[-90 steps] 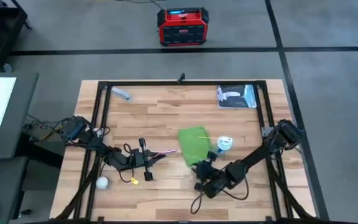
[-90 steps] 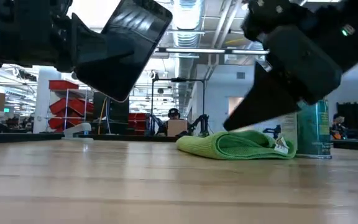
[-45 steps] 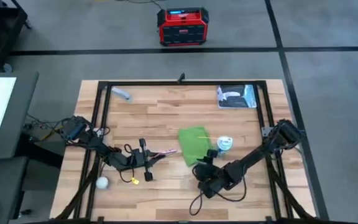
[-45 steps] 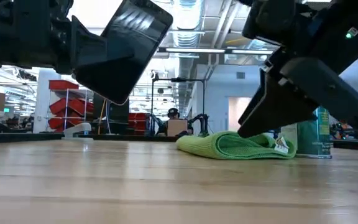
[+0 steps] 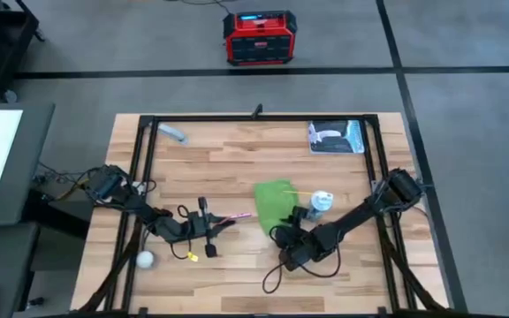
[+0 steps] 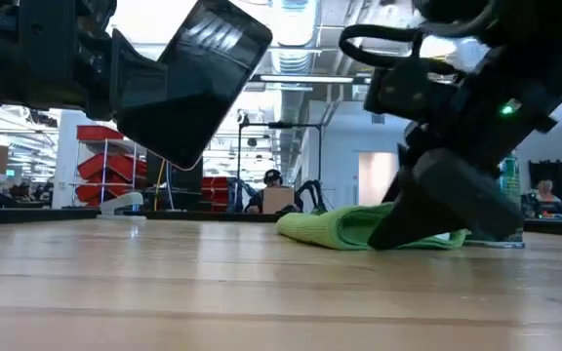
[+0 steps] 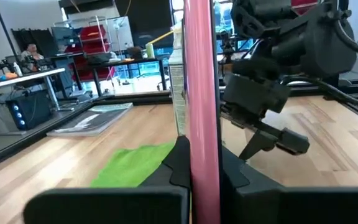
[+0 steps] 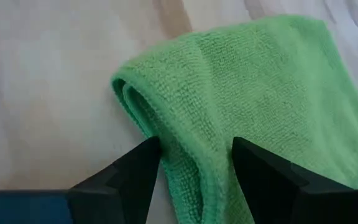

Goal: Apply microfiber cloth
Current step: Spray the cellphone using the cleaning bottle, then wipe the cellphone with a microfiber cloth

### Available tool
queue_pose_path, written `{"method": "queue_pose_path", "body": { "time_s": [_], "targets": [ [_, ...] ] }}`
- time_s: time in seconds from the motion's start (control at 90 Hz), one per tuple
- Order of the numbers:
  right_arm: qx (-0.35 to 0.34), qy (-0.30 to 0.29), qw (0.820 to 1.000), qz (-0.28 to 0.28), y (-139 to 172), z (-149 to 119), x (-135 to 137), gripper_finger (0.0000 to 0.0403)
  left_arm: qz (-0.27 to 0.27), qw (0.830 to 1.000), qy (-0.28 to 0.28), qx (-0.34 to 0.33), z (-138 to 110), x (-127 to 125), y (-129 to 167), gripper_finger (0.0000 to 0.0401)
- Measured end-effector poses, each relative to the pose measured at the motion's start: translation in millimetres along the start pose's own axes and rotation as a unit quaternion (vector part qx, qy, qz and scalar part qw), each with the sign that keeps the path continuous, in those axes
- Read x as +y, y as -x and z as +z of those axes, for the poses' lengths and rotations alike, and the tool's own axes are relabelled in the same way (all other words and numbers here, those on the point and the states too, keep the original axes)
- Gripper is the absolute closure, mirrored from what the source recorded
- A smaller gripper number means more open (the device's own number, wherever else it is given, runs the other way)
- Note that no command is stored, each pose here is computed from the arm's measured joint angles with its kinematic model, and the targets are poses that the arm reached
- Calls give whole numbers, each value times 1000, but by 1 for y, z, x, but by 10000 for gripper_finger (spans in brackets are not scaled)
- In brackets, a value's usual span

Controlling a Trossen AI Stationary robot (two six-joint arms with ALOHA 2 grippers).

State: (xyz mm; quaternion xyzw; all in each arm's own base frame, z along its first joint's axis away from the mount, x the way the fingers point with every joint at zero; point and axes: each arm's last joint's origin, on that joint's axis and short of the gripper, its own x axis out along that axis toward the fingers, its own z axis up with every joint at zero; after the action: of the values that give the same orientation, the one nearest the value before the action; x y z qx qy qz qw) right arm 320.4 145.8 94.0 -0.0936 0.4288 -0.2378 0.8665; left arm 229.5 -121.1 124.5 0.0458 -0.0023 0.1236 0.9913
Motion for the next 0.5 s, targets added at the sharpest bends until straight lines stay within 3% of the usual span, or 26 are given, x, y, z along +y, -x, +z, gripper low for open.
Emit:
{"method": "queue_pose_path", "body": {
  "time_s": [0.122, 0.278, 0.5],
  "targets": [
    [-30, -9, 999, -39, -9, 0, 2, 267, 17, 1000, 11, 1, -3, 11, -1, 399],
    [-42, -23, 997, -64, -13, 1, -3, 381, 51, 998, 34, 5, -10, 34, 0, 399],
    [-71, -33, 994, -70, -6, 6, -2, 399, 46, 997, 60, 22, -20, 61, -6, 399]
  ]
}}
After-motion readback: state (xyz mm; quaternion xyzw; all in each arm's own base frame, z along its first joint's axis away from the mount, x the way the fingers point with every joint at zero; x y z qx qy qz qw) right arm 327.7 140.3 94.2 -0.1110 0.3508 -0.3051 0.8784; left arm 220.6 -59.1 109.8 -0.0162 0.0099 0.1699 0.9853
